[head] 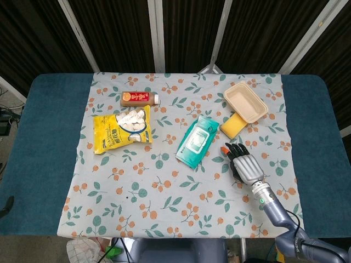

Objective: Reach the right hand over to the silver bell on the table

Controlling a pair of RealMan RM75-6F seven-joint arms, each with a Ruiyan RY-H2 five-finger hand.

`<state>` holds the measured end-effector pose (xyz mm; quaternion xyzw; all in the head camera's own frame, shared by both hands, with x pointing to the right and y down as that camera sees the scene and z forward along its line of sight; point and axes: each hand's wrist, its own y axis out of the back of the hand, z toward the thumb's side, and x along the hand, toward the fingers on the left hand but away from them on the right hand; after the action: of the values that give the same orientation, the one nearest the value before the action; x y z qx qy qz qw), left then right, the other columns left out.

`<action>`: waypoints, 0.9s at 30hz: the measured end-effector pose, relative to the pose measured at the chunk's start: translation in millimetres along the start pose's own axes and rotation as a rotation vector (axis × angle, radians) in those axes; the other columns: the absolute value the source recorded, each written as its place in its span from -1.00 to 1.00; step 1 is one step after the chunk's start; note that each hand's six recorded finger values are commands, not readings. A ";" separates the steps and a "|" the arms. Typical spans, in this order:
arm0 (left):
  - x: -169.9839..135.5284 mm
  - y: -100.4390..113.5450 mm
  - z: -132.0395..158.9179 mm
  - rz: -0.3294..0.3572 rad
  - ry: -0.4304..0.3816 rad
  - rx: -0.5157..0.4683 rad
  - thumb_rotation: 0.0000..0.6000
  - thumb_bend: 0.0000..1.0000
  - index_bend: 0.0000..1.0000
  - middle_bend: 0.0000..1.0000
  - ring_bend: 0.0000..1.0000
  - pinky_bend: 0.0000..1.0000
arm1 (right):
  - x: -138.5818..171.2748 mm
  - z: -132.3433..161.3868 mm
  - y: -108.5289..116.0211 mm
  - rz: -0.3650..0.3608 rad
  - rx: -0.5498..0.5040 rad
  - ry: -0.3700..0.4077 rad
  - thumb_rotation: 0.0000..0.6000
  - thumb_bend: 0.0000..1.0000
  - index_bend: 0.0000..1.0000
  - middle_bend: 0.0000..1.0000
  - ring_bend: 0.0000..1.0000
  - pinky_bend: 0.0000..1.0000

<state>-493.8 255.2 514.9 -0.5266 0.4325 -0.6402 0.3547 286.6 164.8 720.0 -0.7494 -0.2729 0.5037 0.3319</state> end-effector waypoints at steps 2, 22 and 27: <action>0.2 -0.6 -0.8 -0.002 0.006 0.003 1.00 -0.07 -0.91 -1.00 -1.00 -0.85 | -1.5 -4.4 -4.8 0.009 -0.009 -0.006 1.00 0.96 -0.76 -1.00 -1.00 -1.00; -0.1 -1.4 3.9 -0.009 -0.015 -0.007 1.00 -0.07 -0.90 -1.00 -1.00 -0.85 | -0.7 13.3 24.6 -0.104 -0.041 0.086 1.00 0.96 -0.76 -1.00 -1.00 -1.00; -1.6 0.0 4.8 -0.009 -0.027 -0.014 1.00 -0.07 -0.90 -1.00 -1.00 -0.85 | 19.2 21.9 75.3 -0.223 -0.053 0.112 1.00 0.96 -0.76 -1.00 -1.00 -1.00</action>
<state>-488.7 255.8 514.7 -0.5397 0.4299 -0.6314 0.3539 278.4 136.5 644.9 -0.7498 -0.3490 0.4136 0.3807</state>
